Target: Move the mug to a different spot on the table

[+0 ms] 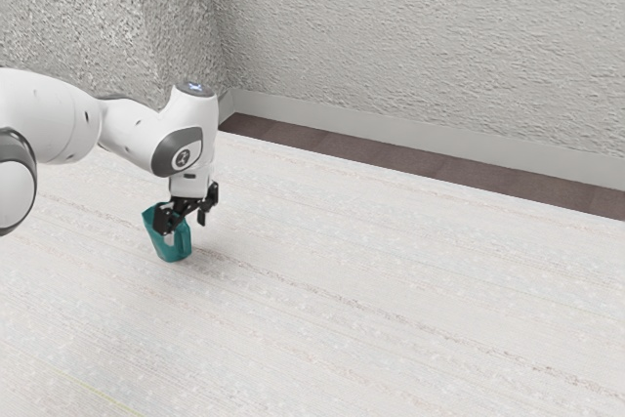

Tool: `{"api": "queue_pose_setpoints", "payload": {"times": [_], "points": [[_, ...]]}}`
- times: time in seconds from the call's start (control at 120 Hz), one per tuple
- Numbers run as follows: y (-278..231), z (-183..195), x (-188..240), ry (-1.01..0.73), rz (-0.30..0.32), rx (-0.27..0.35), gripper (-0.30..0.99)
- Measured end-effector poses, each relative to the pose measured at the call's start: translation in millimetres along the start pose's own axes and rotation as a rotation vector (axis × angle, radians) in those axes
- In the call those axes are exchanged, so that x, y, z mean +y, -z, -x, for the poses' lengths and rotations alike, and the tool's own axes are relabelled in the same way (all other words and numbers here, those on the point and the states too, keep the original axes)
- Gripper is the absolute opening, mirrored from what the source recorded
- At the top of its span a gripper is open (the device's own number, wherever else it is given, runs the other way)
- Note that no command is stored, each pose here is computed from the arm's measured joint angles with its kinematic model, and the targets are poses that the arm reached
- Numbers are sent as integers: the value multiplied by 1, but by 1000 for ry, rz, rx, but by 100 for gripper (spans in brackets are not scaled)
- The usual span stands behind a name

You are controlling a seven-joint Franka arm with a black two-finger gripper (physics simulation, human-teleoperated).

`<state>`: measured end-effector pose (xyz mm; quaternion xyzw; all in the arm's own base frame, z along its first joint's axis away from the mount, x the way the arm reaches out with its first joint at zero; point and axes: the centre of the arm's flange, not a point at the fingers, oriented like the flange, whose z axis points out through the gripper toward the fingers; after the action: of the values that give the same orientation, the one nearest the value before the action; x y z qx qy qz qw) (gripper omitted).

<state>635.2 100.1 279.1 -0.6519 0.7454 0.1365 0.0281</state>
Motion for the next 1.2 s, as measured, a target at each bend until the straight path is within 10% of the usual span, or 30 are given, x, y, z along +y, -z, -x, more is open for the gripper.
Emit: {"api": "queue_pose_setpoints", "payload": {"times": [0.233,0.592,0.883,1.2], "points": [[3,-5,-4,17,-23,1,58],[9,-5,-8,74,-70,-5,8],[15,-7,-12,104,-90,-16,0],[42,-38,-19,47,-47,-169,-3]]}}
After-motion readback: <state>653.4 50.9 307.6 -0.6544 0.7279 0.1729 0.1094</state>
